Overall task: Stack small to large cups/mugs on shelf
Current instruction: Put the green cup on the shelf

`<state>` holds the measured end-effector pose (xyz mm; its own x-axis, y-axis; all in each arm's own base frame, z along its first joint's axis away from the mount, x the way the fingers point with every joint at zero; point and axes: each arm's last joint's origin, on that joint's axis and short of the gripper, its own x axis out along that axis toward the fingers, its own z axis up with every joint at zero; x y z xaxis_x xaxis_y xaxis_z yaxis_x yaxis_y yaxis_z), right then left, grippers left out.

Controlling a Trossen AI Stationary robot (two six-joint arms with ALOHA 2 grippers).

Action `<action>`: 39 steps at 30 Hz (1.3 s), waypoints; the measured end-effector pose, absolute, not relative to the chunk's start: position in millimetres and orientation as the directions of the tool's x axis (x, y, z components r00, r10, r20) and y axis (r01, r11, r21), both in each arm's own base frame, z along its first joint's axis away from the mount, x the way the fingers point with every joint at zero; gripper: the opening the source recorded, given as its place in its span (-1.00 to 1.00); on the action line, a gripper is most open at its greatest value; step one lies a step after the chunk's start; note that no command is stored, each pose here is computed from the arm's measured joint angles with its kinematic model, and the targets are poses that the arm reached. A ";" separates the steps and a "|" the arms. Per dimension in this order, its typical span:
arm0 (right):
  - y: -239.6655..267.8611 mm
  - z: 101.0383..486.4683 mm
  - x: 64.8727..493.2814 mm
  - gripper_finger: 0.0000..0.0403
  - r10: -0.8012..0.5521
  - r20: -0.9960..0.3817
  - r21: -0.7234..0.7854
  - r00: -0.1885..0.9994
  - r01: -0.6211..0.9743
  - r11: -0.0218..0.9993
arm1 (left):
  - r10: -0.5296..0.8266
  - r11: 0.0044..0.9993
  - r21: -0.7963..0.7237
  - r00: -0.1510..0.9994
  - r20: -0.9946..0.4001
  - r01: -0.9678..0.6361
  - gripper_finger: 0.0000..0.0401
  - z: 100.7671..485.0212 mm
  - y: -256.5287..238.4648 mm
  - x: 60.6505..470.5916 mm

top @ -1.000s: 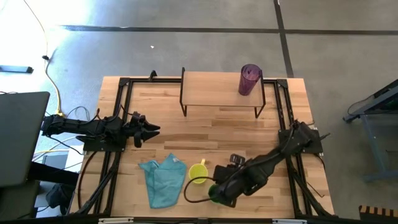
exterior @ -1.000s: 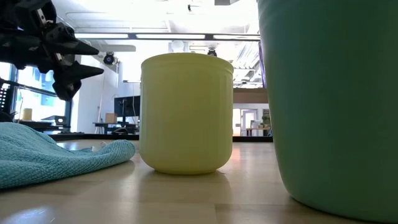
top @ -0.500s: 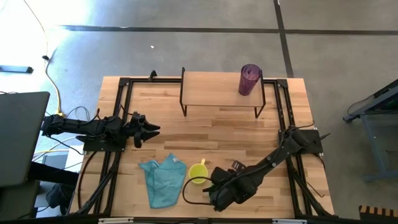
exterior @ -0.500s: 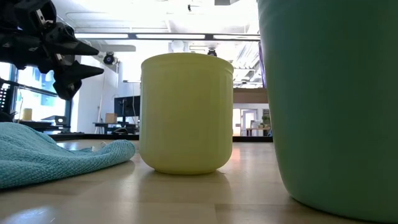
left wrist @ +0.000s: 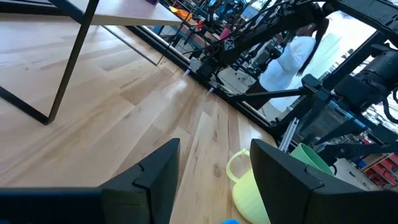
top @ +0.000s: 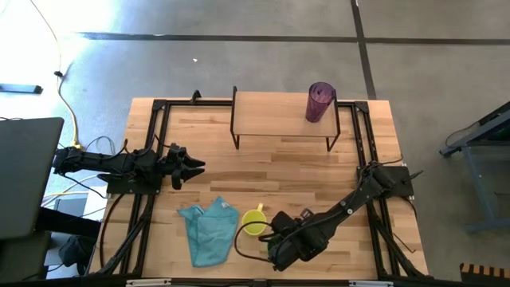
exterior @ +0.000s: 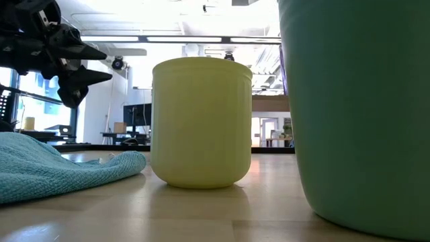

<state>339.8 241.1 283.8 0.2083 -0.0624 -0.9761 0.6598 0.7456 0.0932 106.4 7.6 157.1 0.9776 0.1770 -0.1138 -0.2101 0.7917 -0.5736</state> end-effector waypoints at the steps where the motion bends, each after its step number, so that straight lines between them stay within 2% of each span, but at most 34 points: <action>1: 240.8 283.8 339.9 -0.19 -0.058 -0.977 0.096 0.205 0.667 0.739 | 0.177 0.792 -0.574 0.978 -0.114 -0.210 -0.08 157.1 7.6 106.4; 8: 234.9 268.6 343.3 -0.19 0.031 -0.994 0.097 0.104 0.724 0.683 | 0.177 0.792 -0.574 0.978 -0.113 -0.210 -0.08 157.1 7.7 106.4; 21: 224.2 260.5 355.8 -0.21 0.033 -0.989 0.126 0.143 0.713 0.690 | 0.178 0.792 -0.573 0.977 -0.114 -0.211 -0.08 157.1 7.7 106.4; 27: 216.6 260.6 359.8 -0.44 0.027 -0.990 0.119 0.140 0.709 0.695 | 0.178 0.792 -0.573 0.977 -0.114 -0.211 -0.08 157.1 7.7 106.4; 36: 213.4 260.5 361.3 -0.95 0.051 -0.991 0.121 0.121 0.693 0.711 | 0.178 0.792 -0.573 0.977 -0.114 -0.211 -0.08 157.1 7.7 106.4; 39: 213.6 260.5 361.6 -0.96 0.054 -0.991 0.124 0.122 0.692 0.711 | 0.178 0.792 -0.573 0.977 -0.114 -0.211 -0.08 157.1 7.7 106.4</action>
